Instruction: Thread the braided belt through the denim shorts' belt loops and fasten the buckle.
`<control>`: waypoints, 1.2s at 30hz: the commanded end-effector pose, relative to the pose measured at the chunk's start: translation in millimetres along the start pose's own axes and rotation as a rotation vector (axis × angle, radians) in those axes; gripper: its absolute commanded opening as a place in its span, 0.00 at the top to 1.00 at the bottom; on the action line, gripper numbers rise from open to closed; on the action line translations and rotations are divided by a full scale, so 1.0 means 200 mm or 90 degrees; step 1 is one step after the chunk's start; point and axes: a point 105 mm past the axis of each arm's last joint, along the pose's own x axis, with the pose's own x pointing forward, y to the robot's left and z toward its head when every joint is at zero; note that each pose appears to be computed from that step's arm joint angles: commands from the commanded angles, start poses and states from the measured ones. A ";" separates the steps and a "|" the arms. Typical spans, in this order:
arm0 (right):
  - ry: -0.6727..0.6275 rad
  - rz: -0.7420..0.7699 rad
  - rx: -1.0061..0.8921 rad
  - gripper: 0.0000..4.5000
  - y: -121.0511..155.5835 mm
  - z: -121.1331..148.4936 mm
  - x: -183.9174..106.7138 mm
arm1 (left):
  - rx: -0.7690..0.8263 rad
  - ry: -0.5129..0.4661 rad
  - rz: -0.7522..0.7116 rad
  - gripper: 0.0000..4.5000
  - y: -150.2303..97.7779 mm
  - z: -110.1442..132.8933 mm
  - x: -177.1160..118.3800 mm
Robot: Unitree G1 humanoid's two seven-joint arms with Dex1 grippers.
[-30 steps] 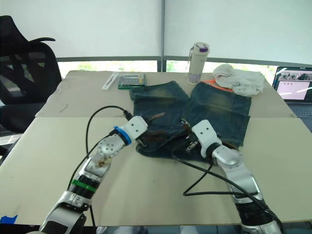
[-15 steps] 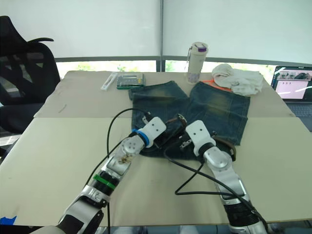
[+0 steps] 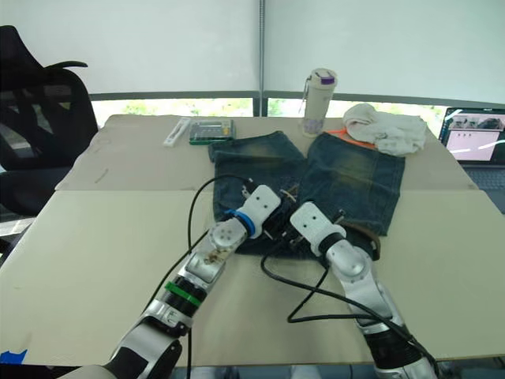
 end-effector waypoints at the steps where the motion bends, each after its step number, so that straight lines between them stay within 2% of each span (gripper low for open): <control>1: -0.041 0.027 -0.056 0.99 0.03 0.05 -0.01 | 0.003 -0.044 -0.004 1.00 -0.02 0.11 0.03; 5: -0.033 0.047 -0.132 0.99 0.01 0.02 -0.05 | 0.003 -0.033 -0.007 1.00 -0.03 0.06 0.01; 7: -0.025 0.101 -0.101 0.76 0.04 0.00 -0.08 | 0.006 -0.029 -0.007 1.00 -0.03 0.04 0.00; 8: -0.025 0.114 -0.090 0.69 0.04 -0.01 -0.09 | 0.006 -0.028 -0.006 1.00 -0.03 0.03 0.00; 10: -0.026 0.101 -0.043 0.54 0.00 -0.01 -0.12 | 0.011 -0.025 -0.004 1.00 -0.03 0.01 -0.01; 13: -0.012 0.050 0.113 0.30 -0.11 -0.05 -0.15 | 0.016 -0.025 -0.001 1.00 -0.03 0.00 -0.02; 15: 0.001 0.049 0.184 0.16 -0.15 -0.07 -0.19 | 0.018 -0.025 0.000 1.00 -0.03 -0.01 -0.02; 19: -0.009 0.038 0.384 0.16 -0.24 -0.06 -0.24 | 0.035 -0.027 -0.001 1.00 -0.05 -0.03 -0.03; 23: -0.045 -0.049 0.614 0.16 -0.31 0.01 -0.16 | 0.042 -0.032 -0.003 1.00 -0.06 -0.02 -0.03; 27: -0.070 -0.054 0.802 0.16 -0.27 0.09 -0.08 | 0.043 -0.038 -0.001 1.00 -0.05 0.00 -0.03; 30: -0.045 -0.054 0.908 0.16 -0.22 0.13 -0.02 | 0.056 -0.042 -0.004 1.00 -0.06 0.00 -0.03; 36: 0.014 -0.064 0.930 0.58 -0.17 0.12 0.01 | 0.058 -0.041 -0.004 1.00 -0.06 0.00 -0.04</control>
